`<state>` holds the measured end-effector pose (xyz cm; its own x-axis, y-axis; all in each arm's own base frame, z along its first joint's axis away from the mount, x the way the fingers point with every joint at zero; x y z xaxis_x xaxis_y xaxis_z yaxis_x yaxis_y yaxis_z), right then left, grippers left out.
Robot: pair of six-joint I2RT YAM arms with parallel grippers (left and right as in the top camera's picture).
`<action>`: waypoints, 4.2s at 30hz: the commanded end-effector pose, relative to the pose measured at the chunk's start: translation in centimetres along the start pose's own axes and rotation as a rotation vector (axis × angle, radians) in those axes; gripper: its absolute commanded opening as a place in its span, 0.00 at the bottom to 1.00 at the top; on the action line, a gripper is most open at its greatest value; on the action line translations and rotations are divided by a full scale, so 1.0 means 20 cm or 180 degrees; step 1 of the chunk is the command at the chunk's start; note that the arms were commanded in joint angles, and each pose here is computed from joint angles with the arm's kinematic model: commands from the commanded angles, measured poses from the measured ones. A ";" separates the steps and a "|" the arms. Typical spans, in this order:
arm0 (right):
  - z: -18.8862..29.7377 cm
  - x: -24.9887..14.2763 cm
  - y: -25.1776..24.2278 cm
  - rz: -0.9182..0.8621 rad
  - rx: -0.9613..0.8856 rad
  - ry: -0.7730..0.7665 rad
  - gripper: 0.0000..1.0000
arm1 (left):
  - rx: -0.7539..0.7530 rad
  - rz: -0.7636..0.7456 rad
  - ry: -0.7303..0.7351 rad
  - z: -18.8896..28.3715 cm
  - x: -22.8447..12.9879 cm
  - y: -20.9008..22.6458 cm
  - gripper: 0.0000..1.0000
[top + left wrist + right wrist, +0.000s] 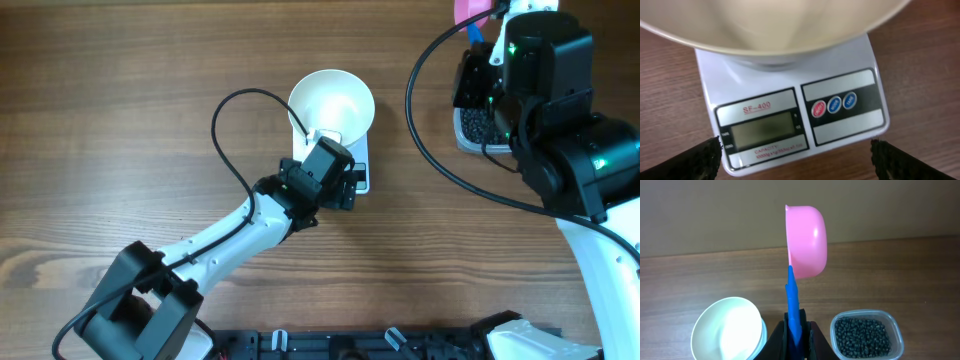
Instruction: Scoop item into bowl and weigh 150g on scale
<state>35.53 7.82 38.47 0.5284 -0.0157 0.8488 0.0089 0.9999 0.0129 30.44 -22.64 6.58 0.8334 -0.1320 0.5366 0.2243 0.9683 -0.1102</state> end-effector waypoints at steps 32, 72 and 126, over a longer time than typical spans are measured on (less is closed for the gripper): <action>-0.01 0.00 0.00 0.0060 0.0000 0.0013 0.04 | 0.0449 0.0416 -0.0243 -0.18 0.06 0.12 1.00; -0.01 0.00 0.00 0.0060 -0.0001 0.0014 0.04 | 0.0359 0.0088 -0.0053 -0.20 0.02 0.12 1.00; -0.01 0.00 0.00 0.0059 0.0000 0.0013 0.04 | 0.0264 0.0258 0.0016 -0.23 0.01 0.13 1.00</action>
<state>35.50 7.81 38.42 0.5306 -0.0145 0.8475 0.0088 0.9999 0.0116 33.16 -21.01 2.86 0.8451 -0.0746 0.5294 0.1323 0.9886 -0.0720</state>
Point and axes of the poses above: each gripper's point midway between its finger pads, its own z axis back along the fingers, its own y axis along the line the jaws close on, x = y × z, the point moved 1 cm from there along z, back along the fingers, and after that the axes turned 3 degrees about z, right-handed, at the moved point
